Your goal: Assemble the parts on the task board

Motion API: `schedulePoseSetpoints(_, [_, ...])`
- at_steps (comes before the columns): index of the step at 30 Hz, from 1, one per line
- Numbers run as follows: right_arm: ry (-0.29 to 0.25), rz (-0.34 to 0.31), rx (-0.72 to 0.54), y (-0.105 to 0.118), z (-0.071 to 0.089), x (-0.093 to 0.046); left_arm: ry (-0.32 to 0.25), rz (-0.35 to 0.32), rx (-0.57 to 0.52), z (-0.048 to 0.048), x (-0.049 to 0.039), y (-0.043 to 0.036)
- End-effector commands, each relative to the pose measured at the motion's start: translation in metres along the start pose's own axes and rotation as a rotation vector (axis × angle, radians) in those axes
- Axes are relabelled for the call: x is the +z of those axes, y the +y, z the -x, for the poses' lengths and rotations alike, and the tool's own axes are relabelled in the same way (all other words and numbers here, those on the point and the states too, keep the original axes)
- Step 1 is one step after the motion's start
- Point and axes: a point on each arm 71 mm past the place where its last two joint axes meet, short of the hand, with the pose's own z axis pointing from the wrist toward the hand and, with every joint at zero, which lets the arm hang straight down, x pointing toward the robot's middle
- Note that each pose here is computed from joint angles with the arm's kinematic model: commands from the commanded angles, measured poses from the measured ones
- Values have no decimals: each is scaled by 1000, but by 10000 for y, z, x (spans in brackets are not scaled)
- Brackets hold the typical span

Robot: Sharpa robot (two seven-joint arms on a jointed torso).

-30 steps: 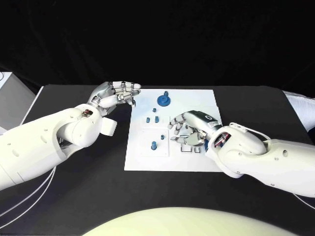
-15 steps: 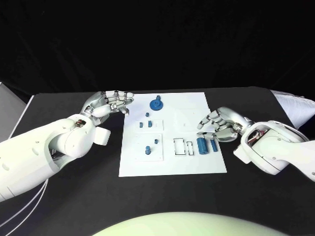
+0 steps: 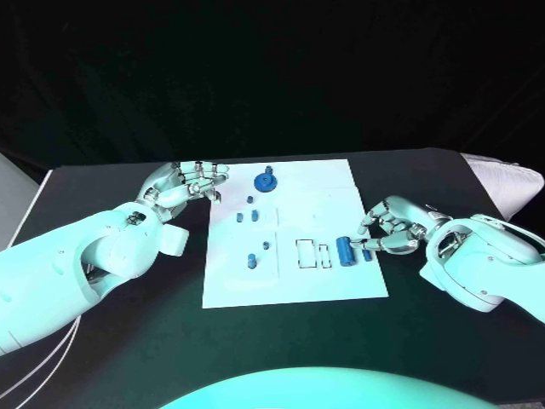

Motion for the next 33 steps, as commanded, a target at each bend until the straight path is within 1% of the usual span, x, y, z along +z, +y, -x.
schedulePoseSetpoints(1, [13,-69,-98,-23,-64,-8,20,-8,-14,-32,3,-6])
schedulePoseSetpoints(7, [37,-107,-105,-10,-191,-7,19,-8,-13,-28,-3,-8])
schedulePoseSetpoints(12, [53,-148,-114,-18,-252,6,18,-7,-12,-21,-9,-10])
schedulePoseSetpoints(15, [54,-161,-110,-10,-270,15,17,-7,-11,-17,-11,-10])
schedulePoseSetpoints(25, [65,-155,-63,113,-349,59,17,-6,-10,-13,-13,-10])
schedulePoseSetpoints(33, [72,-154,-48,149,-392,112,16,-5,-10,-11,-14,-10])
